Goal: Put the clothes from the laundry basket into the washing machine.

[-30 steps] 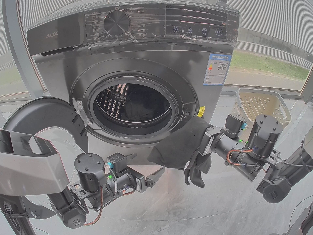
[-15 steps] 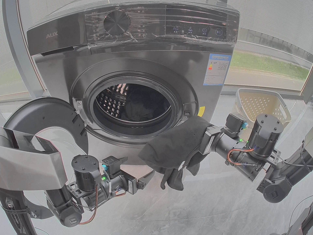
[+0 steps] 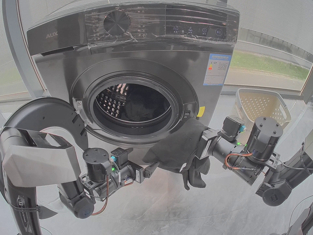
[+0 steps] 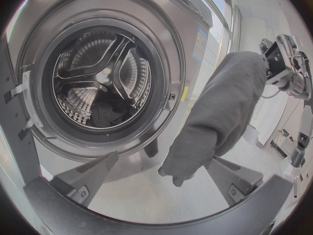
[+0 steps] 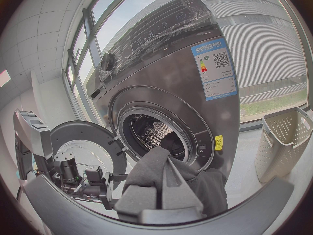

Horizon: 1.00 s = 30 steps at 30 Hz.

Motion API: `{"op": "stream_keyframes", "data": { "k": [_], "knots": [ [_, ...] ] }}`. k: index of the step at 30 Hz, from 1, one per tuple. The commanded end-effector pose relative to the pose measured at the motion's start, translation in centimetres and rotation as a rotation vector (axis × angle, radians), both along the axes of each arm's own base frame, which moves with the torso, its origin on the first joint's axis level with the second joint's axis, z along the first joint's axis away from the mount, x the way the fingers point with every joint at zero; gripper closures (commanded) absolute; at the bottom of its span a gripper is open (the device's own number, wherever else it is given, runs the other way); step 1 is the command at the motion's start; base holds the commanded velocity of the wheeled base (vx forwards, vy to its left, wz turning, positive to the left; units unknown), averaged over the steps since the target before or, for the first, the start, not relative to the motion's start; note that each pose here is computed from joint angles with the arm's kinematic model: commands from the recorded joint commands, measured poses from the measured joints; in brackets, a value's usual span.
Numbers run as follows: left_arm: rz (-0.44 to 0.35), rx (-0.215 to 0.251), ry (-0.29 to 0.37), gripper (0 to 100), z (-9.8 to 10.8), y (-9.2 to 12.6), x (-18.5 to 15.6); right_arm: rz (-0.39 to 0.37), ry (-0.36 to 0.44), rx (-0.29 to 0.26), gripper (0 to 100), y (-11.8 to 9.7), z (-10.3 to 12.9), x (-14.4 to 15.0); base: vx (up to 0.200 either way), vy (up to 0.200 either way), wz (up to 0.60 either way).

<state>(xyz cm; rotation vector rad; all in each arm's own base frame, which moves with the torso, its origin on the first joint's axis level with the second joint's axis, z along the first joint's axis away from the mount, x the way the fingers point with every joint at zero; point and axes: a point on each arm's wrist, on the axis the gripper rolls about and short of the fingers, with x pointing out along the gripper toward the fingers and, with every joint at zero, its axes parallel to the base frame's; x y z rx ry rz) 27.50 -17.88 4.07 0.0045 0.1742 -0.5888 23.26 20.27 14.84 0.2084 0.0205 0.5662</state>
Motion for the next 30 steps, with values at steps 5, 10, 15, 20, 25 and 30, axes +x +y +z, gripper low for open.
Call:
{"op": "stream_keyframes", "data": {
  "k": [5, 10, 15, 20, 25, 30],
  "knots": [
    [0.013, 0.001, -0.008, 0, -1.7, -0.7, 2.2, 0.003, -0.002, 0.002, 100, 0.1, 0.0, -0.1, 0.000, 0.000, 0.00],
    [0.008, 0.032, 0.010, 0, -2.9, -0.7, 2.3, 0.008, -0.002, 0.002, 100, 0.2, 0.0, -0.1, 0.000, 0.000, 0.00],
    [0.031, 0.017, -0.022, 0, -2.8, -0.7, 3.7, 0.011, 0.000, 0.002, 100, 0.3, 0.0, -0.2, 0.000, 0.000, 0.00],
    [0.058, -0.036, -0.090, 0, -1.1, -0.5, 5.4, 0.018, 0.006, -0.004, 100, 0.4, -0.3, -0.5, 0.000, 0.000, 0.00],
    [0.002, -0.044, -0.109, 0, -0.2, -0.9, 4.8, 0.017, 0.006, -0.004, 100, 0.4, -0.4, -0.4, 0.000, 0.000, 0.00],
    [-0.039, -0.052, -0.113, 100, 0.0, -1.8, 4.3, 0.020, 0.009, -0.006, 100, 0.4, -0.5, -0.4, 0.000, 0.000, 0.00]
  ]
}}
